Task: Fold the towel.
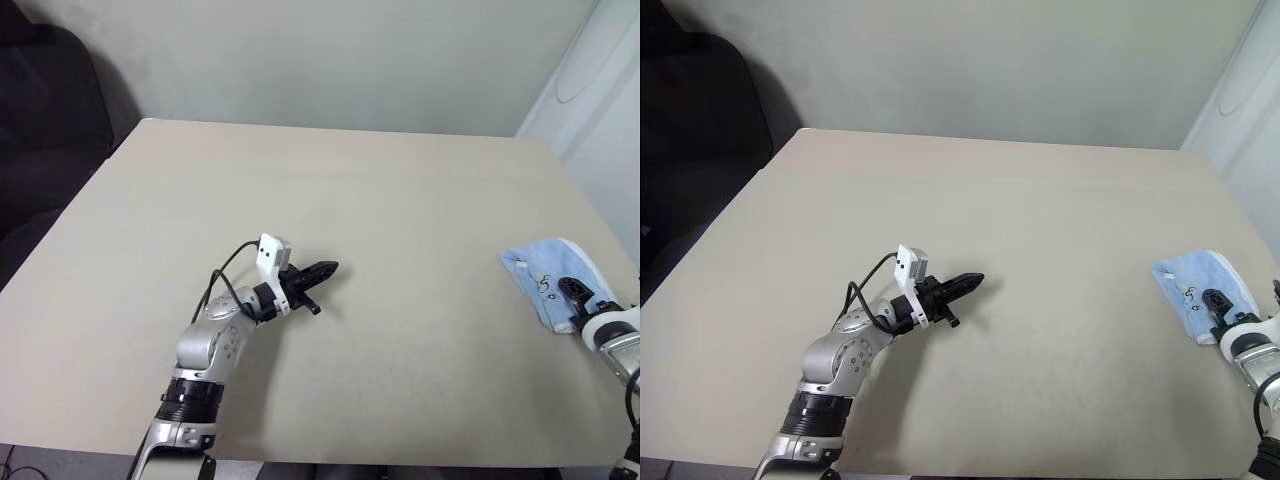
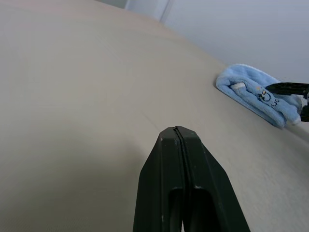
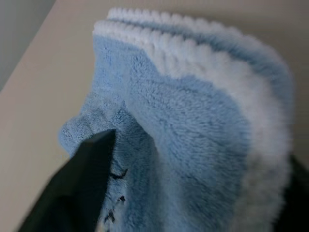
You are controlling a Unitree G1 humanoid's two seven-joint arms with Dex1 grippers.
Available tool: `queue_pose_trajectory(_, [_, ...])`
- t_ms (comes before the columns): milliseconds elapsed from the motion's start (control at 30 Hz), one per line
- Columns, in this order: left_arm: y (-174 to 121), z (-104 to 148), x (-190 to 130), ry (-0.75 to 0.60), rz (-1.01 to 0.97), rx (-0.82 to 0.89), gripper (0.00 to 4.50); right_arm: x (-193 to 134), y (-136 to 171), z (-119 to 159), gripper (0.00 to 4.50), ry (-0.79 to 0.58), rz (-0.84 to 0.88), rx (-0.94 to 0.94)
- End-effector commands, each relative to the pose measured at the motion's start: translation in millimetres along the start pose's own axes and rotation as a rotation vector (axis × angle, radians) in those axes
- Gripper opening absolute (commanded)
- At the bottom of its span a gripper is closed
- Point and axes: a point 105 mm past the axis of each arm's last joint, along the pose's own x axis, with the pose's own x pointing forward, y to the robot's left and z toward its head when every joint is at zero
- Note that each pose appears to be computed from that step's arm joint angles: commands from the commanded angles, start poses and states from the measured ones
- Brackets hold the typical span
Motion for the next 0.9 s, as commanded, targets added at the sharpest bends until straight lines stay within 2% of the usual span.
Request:
queue_pose_trajectory(33, [-3.2,10.7,-0.1,-0.047,-0.010,0.032,0.00,-17.8,-5.8,33.7,4.47,-0.127,-0.044,-0.069])
queue_pose_trajectory(133, [1.8,10.0,-1.6,-0.046,0.010,0.033,0.00,-27.5,-12.6,49.4,4.47,-0.210,-0.102,-0.153])
queue_pose_trajectory(200, [11.4,11.4,-4.3,-0.051,0.059,0.051,0.00,-35.0,-10.9,61.1,4.47,-0.285,-0.139,-0.298])
queue_pose_trajectory(267, [30.3,19.8,-8.5,-0.085,0.168,0.102,0.00,-42.5,3.3,70.8,4.47,-0.378,-0.150,-0.548])
queue_pose_trajectory(367, [62.0,35.7,-19.6,-0.144,0.367,0.182,0.00,-48.4,42.7,61.4,4.47,-0.469,-0.043,-0.871])
queue_pose_trajectory(500, [85.3,49.5,-34.6,-0.188,0.532,0.299,0.00,-48.8,98.8,17.6,4.47,-0.466,0.224,-1.059])
queue_pose_trajectory(633, [89.4,47.7,-36.0,-0.189,0.584,0.332,0.00,-37.6,135.6,-42.6,4.47,-0.308,0.483,-1.021])
queue_pose_trajectory(767, [78.0,44.4,-28.7,-0.192,0.517,0.323,0.00,-13.9,152.4,-84.1,4.47,-0.208,0.551,-0.945])
queue_pose_trajectory(900, [63.7,37.4,-22.9,-0.169,0.445,0.318,0.00,10.6,164.2,-109.4,4.47,-0.190,0.572,-0.882])
